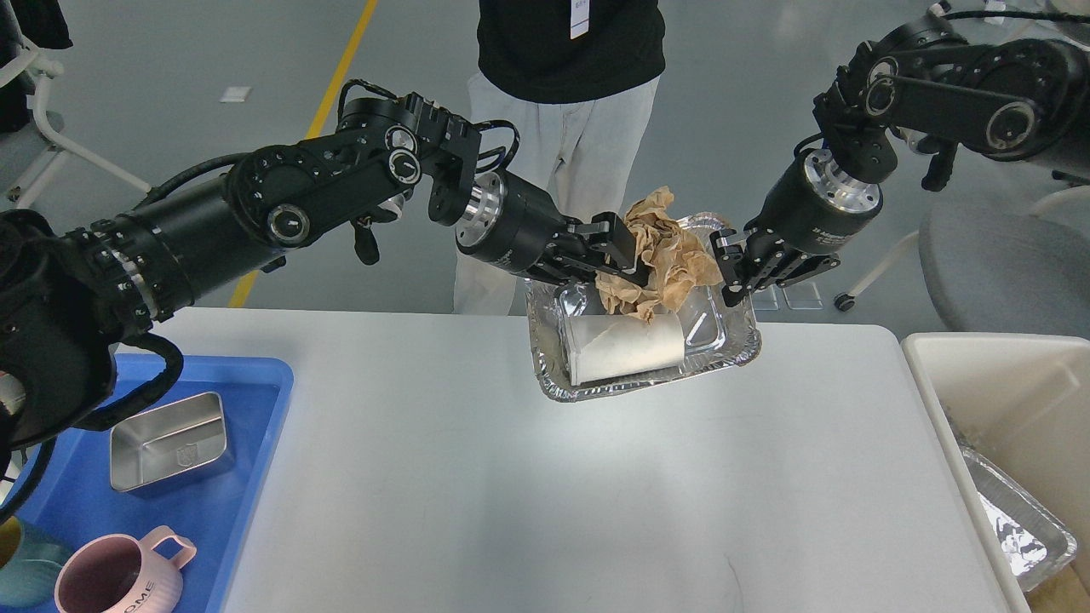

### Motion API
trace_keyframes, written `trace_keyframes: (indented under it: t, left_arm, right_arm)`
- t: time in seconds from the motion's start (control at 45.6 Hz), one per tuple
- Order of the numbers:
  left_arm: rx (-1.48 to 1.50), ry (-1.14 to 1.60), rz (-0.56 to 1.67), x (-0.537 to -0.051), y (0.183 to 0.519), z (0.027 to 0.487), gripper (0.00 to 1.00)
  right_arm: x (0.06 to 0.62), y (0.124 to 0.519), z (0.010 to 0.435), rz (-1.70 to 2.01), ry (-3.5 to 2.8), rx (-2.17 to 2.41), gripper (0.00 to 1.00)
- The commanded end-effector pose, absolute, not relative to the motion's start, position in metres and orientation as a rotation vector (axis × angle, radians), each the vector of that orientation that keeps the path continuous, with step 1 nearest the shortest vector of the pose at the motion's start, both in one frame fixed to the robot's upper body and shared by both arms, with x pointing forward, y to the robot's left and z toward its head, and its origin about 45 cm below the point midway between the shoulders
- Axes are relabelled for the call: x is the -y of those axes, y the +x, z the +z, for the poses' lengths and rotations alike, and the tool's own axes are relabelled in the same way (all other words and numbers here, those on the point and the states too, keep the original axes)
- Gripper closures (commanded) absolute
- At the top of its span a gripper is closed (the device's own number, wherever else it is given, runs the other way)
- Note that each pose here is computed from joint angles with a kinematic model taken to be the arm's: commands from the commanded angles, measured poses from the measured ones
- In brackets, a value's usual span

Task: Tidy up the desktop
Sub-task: 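Lower the crumpled paper into the foil tray and release it, then carry the foil tray with the right gripper into the beige bin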

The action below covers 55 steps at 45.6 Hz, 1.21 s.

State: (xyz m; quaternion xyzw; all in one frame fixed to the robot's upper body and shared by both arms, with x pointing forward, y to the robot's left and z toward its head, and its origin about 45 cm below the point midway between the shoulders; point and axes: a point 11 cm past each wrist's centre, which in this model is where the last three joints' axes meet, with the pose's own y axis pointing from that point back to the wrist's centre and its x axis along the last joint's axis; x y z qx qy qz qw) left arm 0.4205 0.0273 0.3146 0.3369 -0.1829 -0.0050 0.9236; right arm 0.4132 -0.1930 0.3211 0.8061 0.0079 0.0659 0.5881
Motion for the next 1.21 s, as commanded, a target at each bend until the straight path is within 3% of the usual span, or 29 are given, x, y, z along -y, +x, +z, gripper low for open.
trace_keyframes:
  t: [0.0,0.11,0.263,0.504,0.877,1.183]
  left_arm:
    - [0.385,0.685,0.001,-0.023,0.421,0.315,0.36]
    - [0.393,0.676,0.030,-0.022,0.424,0.316,0.18]
    - [0.393,0.664,0.041,-0.022,0.425,0.320,0.08]
    - [0.400,0.650,0.049,-0.021,0.427,0.328,0.04]
    - [0.404,0.584,0.086,-0.026,0.434,0.349,0.04]
    - [0.413,0.574,0.105,-0.030,0.438,0.359,0.04]
  right_arm:
    - [0.195,0.414,0.322,0.151,1.879,-0.014,1.00]
    - [0.195,0.414,0.322,0.151,1.877,-0.012,1.00]
    - [0.196,0.414,0.322,0.148,1.880,-0.006,1.00]
    - [0.210,0.418,0.320,0.126,1.883,0.033,1.00]
    - [0.306,0.427,0.295,-0.046,1.868,0.275,1.00]
    - [0.367,0.412,0.276,-0.169,1.852,0.399,1.00]
